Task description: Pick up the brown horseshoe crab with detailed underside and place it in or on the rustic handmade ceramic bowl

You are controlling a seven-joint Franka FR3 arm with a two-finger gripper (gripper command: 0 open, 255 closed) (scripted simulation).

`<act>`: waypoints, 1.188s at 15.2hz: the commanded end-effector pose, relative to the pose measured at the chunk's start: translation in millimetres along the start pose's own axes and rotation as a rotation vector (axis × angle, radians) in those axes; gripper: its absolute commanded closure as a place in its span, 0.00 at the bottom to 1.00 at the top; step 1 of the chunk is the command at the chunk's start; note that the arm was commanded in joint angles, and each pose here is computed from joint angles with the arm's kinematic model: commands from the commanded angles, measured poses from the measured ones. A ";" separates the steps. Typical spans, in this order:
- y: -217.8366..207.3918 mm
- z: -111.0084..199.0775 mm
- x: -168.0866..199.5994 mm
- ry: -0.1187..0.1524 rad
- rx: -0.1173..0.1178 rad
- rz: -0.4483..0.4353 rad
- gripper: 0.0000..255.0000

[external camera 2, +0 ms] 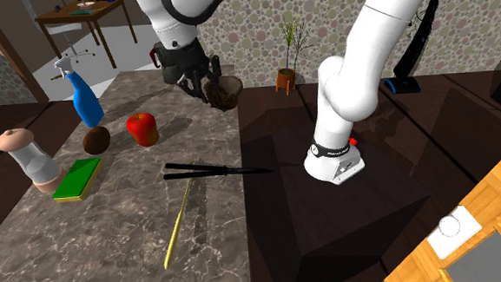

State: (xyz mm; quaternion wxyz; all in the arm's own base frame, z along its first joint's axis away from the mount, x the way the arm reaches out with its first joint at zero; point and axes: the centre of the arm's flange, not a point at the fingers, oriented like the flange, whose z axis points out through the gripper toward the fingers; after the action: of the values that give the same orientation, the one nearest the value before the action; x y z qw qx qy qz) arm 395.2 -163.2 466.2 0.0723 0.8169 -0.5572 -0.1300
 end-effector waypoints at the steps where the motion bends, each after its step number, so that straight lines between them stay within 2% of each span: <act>1: 15.7 1.0 22.0 0.000 0.000 -0.001 1.00; 18: 159.8 4.2 194.0 0.000 0.000 -0.001 1.00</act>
State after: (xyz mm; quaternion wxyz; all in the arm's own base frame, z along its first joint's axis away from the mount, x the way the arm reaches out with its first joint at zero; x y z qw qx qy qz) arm 321.6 -386.8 477.3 0.0721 0.8170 -0.5572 -0.1302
